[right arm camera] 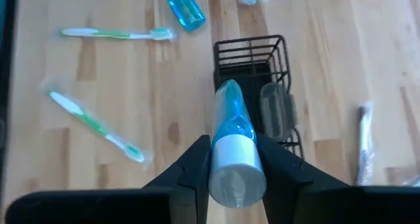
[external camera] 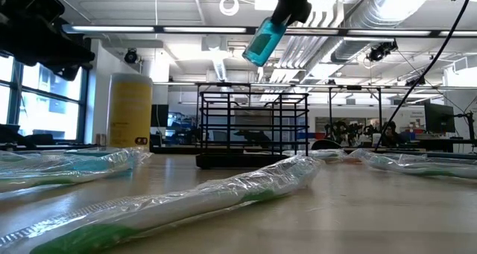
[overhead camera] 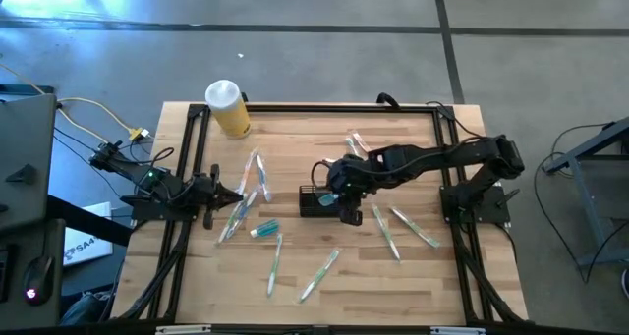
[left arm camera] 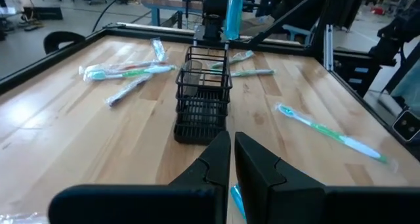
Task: Pick & Place toothbrushing station
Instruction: Put the blue mouthwash into the wire organizer
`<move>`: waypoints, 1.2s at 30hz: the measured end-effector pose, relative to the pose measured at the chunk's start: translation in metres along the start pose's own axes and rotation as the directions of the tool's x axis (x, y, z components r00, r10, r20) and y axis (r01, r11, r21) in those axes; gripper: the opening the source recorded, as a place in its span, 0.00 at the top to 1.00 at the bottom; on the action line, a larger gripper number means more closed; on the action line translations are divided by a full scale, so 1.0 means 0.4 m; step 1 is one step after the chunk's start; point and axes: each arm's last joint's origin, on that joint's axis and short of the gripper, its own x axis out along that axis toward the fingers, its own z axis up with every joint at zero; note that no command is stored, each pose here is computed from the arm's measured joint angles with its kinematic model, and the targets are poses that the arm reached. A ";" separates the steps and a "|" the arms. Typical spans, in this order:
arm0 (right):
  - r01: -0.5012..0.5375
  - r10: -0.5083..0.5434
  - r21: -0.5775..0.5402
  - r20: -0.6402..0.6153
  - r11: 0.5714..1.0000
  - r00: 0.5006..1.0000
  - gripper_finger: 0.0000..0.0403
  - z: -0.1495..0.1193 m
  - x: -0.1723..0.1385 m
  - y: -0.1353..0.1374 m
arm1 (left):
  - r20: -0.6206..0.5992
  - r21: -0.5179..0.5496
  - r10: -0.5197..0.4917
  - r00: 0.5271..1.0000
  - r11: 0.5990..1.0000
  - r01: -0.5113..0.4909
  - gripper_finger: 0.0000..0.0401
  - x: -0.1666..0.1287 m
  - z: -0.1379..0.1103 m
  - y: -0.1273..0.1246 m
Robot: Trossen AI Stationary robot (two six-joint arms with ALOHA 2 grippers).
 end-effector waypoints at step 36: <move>0.024 0.012 0.170 -0.204 0.985 0.979 0.79 -0.011 0.136 -0.060 | 0.065 -0.070 0.018 0.998 0.997 -0.014 0.95 0.090 -0.033 -0.039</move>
